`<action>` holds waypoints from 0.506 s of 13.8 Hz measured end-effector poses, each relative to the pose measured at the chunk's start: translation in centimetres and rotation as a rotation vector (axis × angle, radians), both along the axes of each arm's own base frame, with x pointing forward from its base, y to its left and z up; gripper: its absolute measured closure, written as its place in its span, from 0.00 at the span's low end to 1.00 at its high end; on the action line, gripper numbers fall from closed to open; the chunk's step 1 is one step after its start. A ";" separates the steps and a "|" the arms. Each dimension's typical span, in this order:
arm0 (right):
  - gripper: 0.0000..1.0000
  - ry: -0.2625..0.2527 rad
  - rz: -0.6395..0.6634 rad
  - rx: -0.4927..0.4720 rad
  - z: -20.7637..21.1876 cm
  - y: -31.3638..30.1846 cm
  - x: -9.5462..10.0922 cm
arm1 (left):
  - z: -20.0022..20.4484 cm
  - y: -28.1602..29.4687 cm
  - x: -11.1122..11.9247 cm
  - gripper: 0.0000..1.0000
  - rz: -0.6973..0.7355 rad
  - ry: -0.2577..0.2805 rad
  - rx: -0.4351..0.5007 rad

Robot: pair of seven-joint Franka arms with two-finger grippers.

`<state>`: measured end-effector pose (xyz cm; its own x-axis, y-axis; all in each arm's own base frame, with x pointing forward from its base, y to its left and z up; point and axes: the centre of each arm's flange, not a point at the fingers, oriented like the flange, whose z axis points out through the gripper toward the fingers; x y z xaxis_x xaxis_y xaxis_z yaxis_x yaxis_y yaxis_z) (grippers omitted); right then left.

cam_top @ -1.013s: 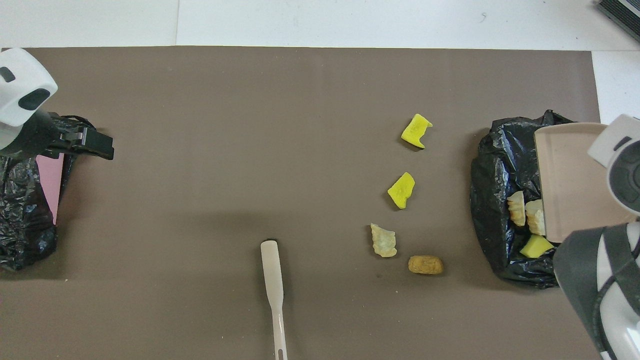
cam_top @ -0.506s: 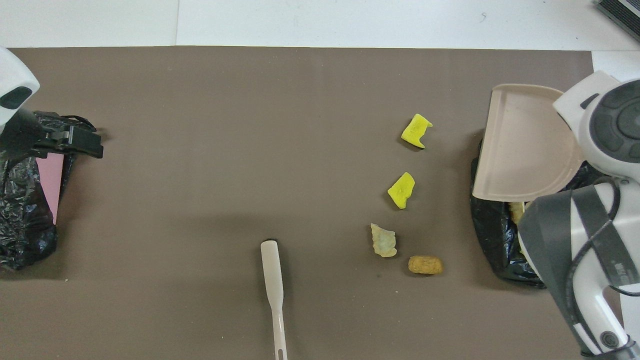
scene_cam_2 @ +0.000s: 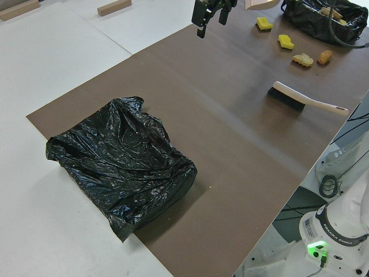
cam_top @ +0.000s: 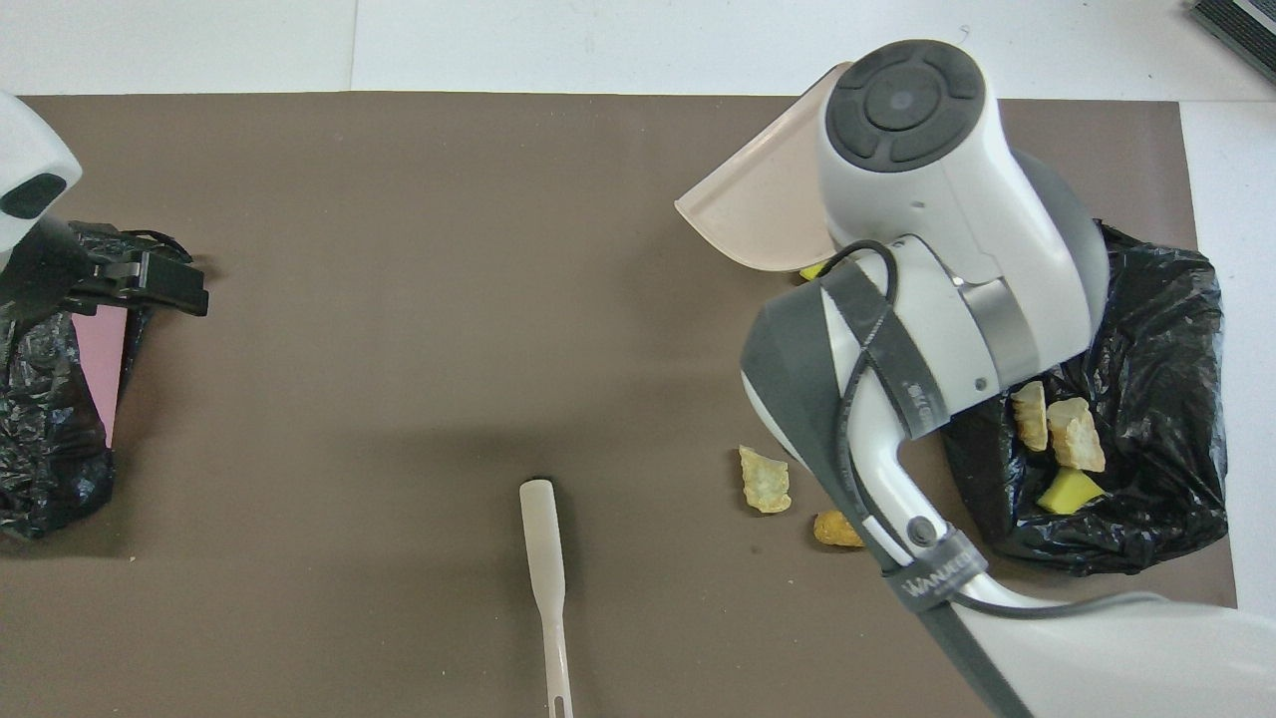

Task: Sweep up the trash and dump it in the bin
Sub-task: 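Bring the empty dustpan back and set it down with the right gripper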

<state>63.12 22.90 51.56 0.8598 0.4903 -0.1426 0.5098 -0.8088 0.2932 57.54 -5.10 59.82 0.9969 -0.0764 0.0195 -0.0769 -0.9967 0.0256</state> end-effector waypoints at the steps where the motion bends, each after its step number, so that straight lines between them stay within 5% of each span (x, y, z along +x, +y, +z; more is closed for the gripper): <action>1: 0.69 -0.014 -0.068 0.029 -1.0 1.9 0.4 | 0.0 0.0 0.0 0.00 0.000 0.000 0.000; 7: 0.69 -0.048 -0.359 0.145 -8.7 13.6 0.2 | 0.0 0.0 0.0 0.00 -0.001 0.000 0.000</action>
<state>63.34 36.49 42.81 0.9845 0.1687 -0.0491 0.1748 -0.9681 0.1797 57.53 -5.12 59.82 0.9968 -0.0770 0.0193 -0.0775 -0.9967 0.0256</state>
